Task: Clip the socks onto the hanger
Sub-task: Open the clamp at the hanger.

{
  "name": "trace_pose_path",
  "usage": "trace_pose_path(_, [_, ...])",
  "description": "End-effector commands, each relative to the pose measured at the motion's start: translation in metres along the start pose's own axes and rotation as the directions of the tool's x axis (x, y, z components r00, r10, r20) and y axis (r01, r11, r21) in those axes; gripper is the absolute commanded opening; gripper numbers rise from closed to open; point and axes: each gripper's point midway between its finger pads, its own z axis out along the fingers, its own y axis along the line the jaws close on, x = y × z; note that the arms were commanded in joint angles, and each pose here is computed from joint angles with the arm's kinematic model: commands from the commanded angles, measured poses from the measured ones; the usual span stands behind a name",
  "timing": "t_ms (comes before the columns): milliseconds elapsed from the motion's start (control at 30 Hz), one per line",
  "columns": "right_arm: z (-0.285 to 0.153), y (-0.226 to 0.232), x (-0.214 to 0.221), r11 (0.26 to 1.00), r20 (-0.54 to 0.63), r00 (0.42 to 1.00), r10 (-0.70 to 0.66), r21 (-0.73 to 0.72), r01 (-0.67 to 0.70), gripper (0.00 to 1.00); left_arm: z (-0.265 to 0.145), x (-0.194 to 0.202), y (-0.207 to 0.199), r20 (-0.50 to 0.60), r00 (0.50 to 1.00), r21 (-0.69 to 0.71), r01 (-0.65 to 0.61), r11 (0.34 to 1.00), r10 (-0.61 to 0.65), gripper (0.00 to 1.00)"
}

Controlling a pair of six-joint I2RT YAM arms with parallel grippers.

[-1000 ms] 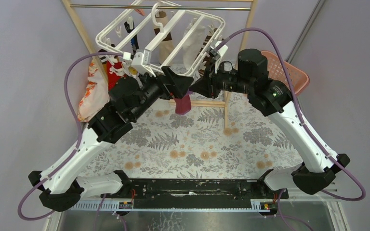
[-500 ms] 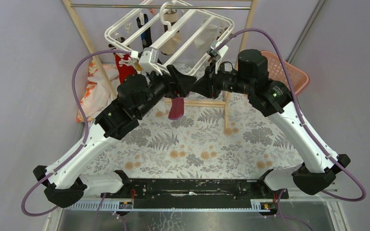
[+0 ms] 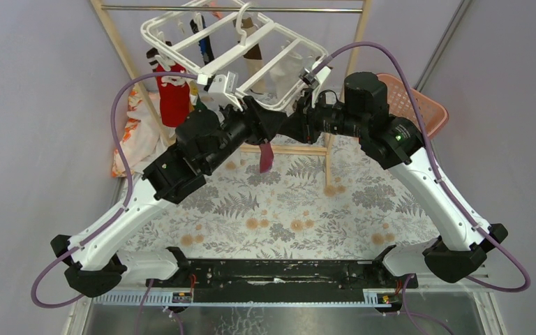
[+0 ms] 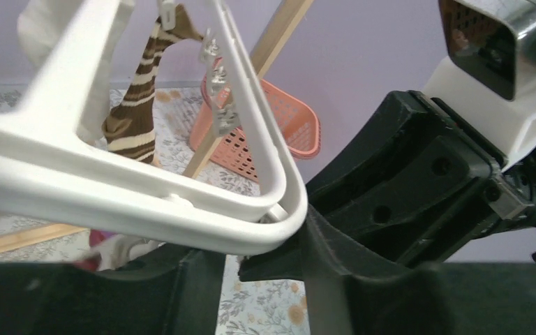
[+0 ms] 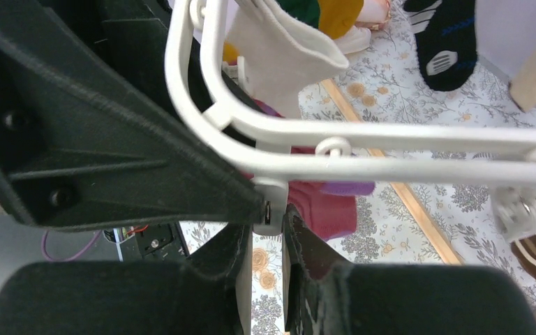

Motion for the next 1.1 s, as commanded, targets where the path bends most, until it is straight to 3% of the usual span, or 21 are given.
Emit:
trace_pose_path(0, [-0.004,0.012,0.007,0.999,-0.031,1.000,0.005,-0.045,-0.007,0.00,-0.003,-0.046,-0.025,0.156,0.988,0.068,0.004,0.998,-0.015,0.40])
trace_pose_path(167, [-0.004,0.012,0.006,0.999,-0.032,0.999,0.004,-0.043,-0.006,0.00,-0.008,-0.047,-0.028,0.161,0.987,0.087,0.011,0.996,-0.024,0.33])
trace_pose_path(233, [-0.004,0.012,0.006,0.999,-0.031,1.000,0.005,-0.041,-0.007,0.00,-0.009,-0.047,-0.028,0.165,0.986,0.084,0.007,0.996,-0.021,0.22])
trace_pose_path(367, [-0.003,0.012,0.006,0.999,-0.030,1.000,0.004,-0.042,-0.005,0.00,-0.010,-0.046,-0.027,0.163,0.986,0.084,0.003,0.996,-0.017,0.15])
trace_pose_path(500, [-0.002,0.011,0.006,0.999,-0.030,1.000,0.007,-0.036,-0.008,0.00,-0.010,-0.046,-0.028,0.161,0.987,0.088,0.000,0.996,-0.014,0.01])
trace_pose_path(800, [-0.005,0.007,0.005,1.000,-0.024,1.000,0.001,-0.008,-0.001,0.00,-0.013,-0.042,-0.024,0.155,0.988,0.085,-0.019,0.996,0.006,0.00])
trace_pose_path(833, [-0.006,0.007,0.005,1.000,-0.021,1.000,0.003,-0.005,-0.003,0.02,-0.014,-0.041,-0.024,0.154,0.988,0.086,-0.021,0.996,0.008,0.00])
trace_pose_path(967, [-0.006,0.005,0.005,1.000,-0.003,1.000,0.011,0.012,-0.011,0.36,-0.018,-0.045,-0.025,0.162,0.987,0.091,-0.021,0.996,0.006,0.00])
trace_pose_path(1067, [-0.010,0.000,0.005,0.999,0.012,1.000,0.006,0.051,-0.007,0.47,-0.020,-0.048,-0.028,0.168,0.986,0.101,-0.020,0.995,0.003,0.00])
